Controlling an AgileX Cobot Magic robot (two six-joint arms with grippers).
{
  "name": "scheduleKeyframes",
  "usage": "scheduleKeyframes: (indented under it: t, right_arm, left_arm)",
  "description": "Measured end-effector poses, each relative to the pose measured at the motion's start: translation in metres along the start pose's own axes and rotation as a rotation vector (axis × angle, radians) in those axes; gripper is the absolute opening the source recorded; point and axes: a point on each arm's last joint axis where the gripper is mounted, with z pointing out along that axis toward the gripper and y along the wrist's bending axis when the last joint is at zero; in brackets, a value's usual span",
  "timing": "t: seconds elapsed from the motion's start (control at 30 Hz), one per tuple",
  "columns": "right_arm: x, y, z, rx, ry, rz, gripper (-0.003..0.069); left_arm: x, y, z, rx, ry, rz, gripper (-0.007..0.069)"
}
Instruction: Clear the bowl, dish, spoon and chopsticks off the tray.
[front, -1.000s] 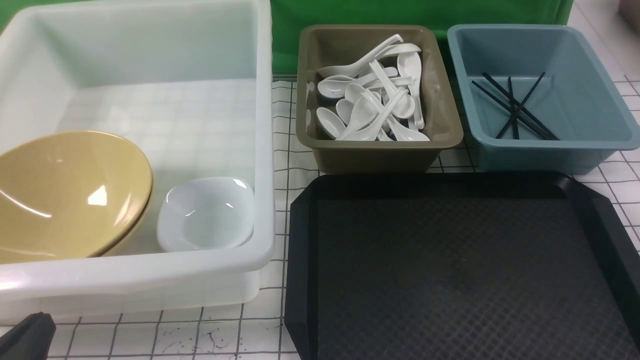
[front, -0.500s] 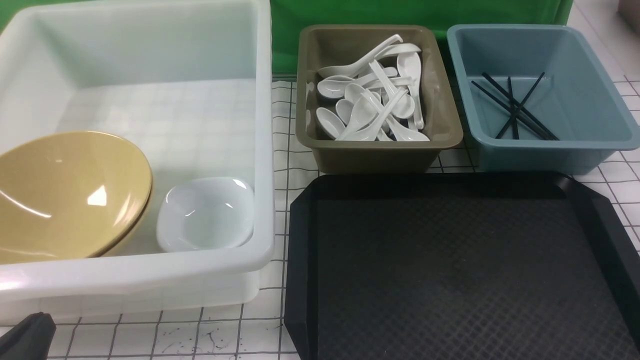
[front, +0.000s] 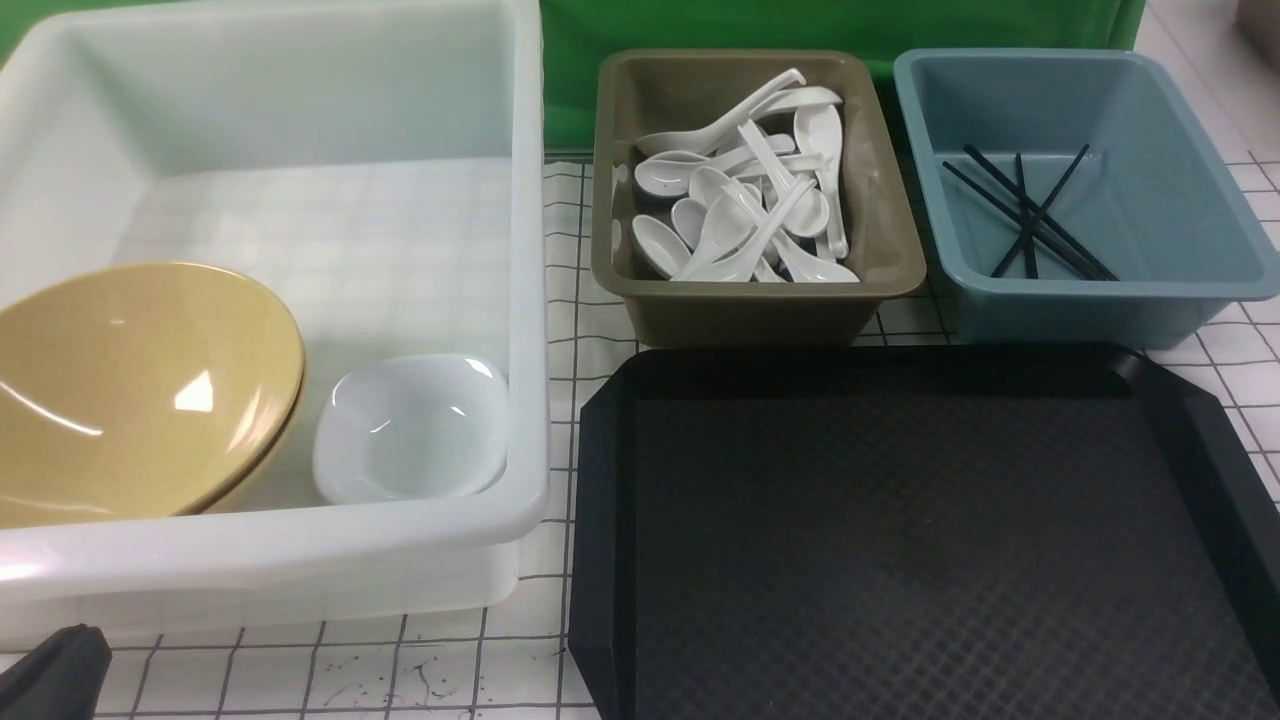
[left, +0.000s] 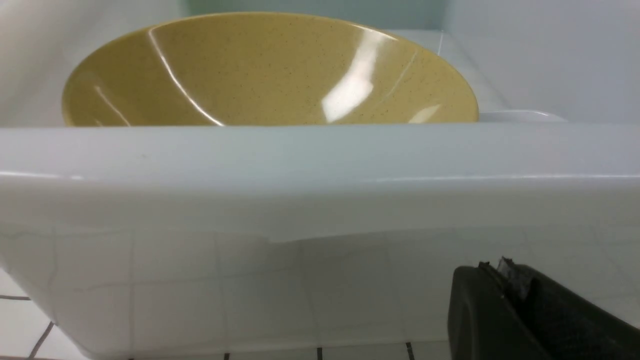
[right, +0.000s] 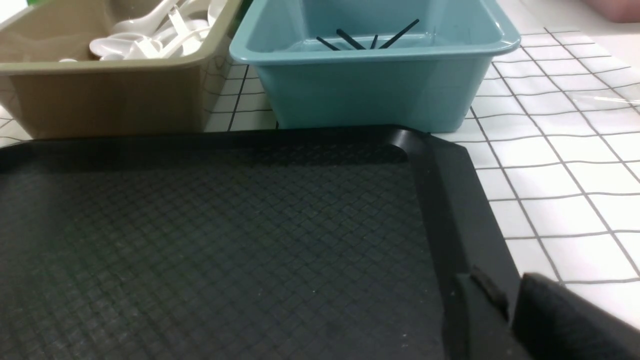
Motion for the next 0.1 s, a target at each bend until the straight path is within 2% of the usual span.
scheduleKeyframes:
  t: [0.1]
  right_arm:
    - [0.0,0.0,0.0,0.0,0.0,0.0,0.0176]
  left_arm:
    - [0.0,0.0,0.0,0.0,0.0,0.0,-0.0006]
